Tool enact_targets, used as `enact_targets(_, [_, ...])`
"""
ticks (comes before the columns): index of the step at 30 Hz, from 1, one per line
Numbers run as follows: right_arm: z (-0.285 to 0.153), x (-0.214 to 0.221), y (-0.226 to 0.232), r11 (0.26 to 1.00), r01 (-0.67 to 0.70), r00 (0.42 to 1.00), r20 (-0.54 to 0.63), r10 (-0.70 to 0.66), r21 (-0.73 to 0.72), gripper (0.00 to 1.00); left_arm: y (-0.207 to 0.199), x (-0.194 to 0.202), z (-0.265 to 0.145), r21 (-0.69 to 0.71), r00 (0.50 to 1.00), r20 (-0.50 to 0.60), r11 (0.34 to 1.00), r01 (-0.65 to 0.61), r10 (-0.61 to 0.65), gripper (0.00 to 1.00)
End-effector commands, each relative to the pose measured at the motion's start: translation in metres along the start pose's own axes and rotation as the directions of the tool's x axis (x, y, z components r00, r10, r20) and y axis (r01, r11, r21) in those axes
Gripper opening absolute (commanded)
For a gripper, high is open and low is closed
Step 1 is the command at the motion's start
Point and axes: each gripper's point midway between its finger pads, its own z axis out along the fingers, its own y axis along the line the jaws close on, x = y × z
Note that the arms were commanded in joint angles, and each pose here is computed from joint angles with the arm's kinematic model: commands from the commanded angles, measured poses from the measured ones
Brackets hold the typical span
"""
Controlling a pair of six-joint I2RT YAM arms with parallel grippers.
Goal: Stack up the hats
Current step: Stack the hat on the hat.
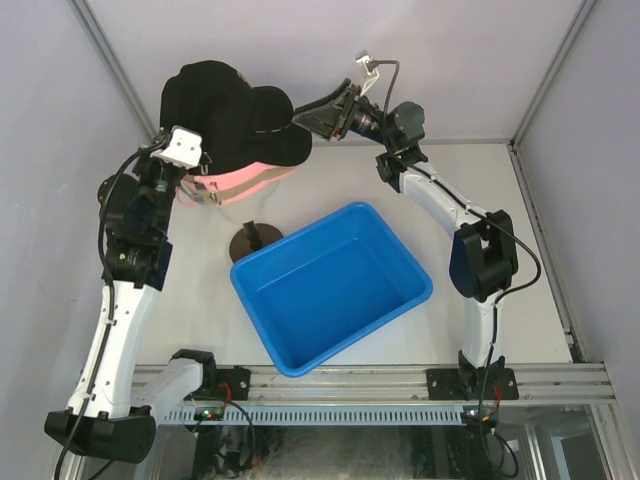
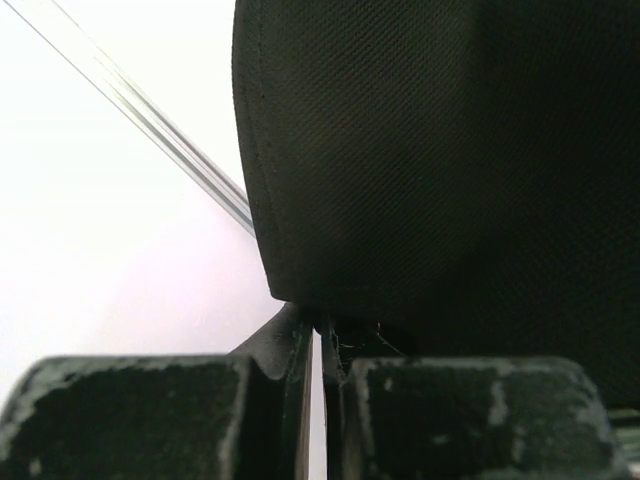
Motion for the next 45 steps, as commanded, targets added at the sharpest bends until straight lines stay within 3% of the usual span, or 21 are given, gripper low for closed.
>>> enact_targets(1, [-0.003, -0.008, 0.01, 1.0, -0.007, 1.0, -0.004, 0.007, 0.013, 0.51, 0.002, 0.008, -0.005, -0.04, 1.0, -0.014, 0.999, -0.024, 0.024, 0.06])
enact_targets(9, [-0.006, -0.01, 0.019, 0.996, -0.069, 0.997, -0.036, 0.071, 0.062, 0.51, -0.006, 0.0, -0.007, -0.011, 0.999, 0.038, 1.0, 0.018, -0.018, 0.07])
enact_targets(13, [-0.017, -0.02, 0.021, 0.953, -0.196, 0.978, -0.024, 0.206, 0.231, 0.51, -0.005, -0.006, -0.008, -0.008, 0.998, 0.059, 0.999, 0.036, -0.035, 0.08])
enact_targets(18, [-0.015, -0.044, 0.035, 0.898, -0.272, 0.96, 0.034, 0.277, 0.345, 0.52, -0.006, -0.011, -0.01, 0.006, 0.996, 0.081, 0.999, 0.046, -0.047, 0.08])
enact_targets(19, [-0.011, -0.048, 0.038, 0.905, -0.235, 0.97, 0.027, 0.241, 0.355, 0.42, -0.008, -0.012, -0.01, 0.013, 0.995, 0.086, 0.999, 0.049, -0.05, 0.08])
enact_targets(20, [-0.008, -0.052, 0.041, 0.91, -0.196, 0.979, 0.018, 0.204, 0.364, 0.42, -0.009, -0.014, -0.01, 0.02, 0.994, 0.093, 0.998, 0.051, -0.053, 0.08])
enact_targets(26, [0.035, -0.051, 0.052, 0.933, 0.001, 0.996, -0.08, 0.03, 0.361, 0.48, -0.012, -0.019, -0.01, 0.042, 0.991, 0.117, 0.997, 0.062, -0.067, 0.08])
enact_targets(34, [0.079, -0.043, 0.05, 0.948, 0.149, 0.989, -0.064, -0.137, 0.28, 0.6, -0.014, -0.021, -0.008, 0.05, 0.989, 0.127, 0.996, 0.069, -0.074, 0.08])
enact_targets(45, [0.087, -0.011, 0.024, 0.942, 0.187, 0.98, -0.124, -0.158, 0.28, 0.63, -0.017, -0.019, -0.001, 0.052, 0.988, 0.13, 0.996, 0.073, -0.079, 0.09])
